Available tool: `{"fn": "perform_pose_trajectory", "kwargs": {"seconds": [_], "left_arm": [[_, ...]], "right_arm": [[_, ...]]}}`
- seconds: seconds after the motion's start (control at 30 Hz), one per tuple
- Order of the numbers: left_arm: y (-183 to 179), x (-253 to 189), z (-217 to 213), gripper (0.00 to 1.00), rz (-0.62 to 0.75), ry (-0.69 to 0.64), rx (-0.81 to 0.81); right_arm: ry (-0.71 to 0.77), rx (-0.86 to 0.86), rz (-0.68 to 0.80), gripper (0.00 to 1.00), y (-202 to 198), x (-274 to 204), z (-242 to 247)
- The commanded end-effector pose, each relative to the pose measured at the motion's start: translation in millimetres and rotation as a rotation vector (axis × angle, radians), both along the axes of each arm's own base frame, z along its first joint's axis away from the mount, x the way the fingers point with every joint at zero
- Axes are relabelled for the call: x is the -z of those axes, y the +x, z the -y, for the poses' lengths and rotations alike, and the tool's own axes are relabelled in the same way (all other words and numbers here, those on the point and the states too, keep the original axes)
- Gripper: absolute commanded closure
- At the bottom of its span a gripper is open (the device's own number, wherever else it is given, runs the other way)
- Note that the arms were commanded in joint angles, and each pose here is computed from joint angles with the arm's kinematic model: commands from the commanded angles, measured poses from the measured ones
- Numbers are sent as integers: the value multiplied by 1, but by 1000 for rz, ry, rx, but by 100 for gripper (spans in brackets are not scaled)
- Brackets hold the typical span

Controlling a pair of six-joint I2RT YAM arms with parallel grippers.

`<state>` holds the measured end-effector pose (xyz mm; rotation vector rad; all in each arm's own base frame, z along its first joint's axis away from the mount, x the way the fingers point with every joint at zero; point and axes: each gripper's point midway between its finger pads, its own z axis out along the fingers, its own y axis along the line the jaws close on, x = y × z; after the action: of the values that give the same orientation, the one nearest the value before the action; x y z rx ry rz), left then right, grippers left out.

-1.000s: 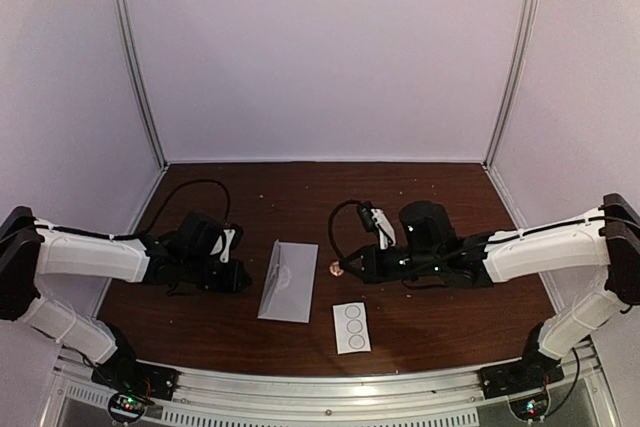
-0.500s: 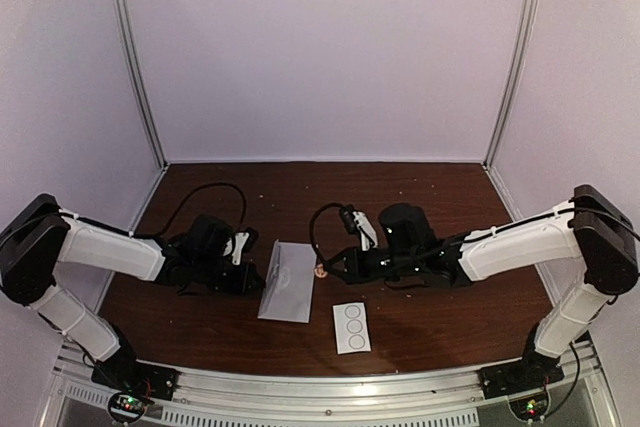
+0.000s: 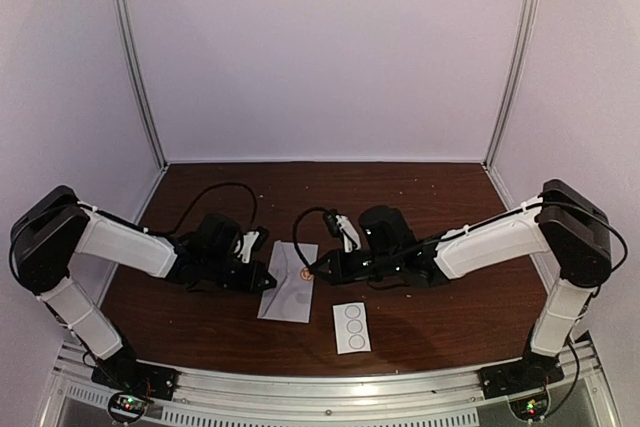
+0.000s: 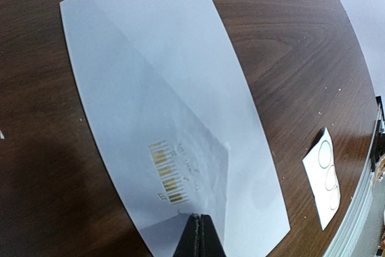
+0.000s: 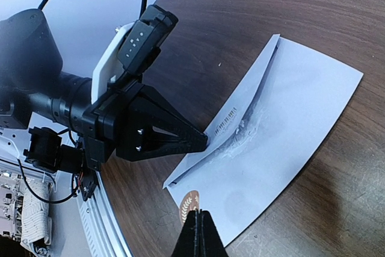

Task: Place the letter into the envelope and seal it

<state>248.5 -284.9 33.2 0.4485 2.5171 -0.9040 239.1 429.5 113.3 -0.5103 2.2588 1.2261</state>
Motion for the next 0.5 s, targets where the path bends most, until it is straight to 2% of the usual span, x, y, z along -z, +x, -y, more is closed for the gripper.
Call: {"fn": "perform_pose_trajectory", "kwargs": {"seconds": [0.0, 0.47], "left_arm": [[13, -15, 17, 100, 57, -63, 33], [10, 12, 17, 100, 19, -29, 56]], "right_arm": [[33, -19, 0, 100, 3, -6, -16], [-41, 17, -60, 100, 29, 29, -28]]}}
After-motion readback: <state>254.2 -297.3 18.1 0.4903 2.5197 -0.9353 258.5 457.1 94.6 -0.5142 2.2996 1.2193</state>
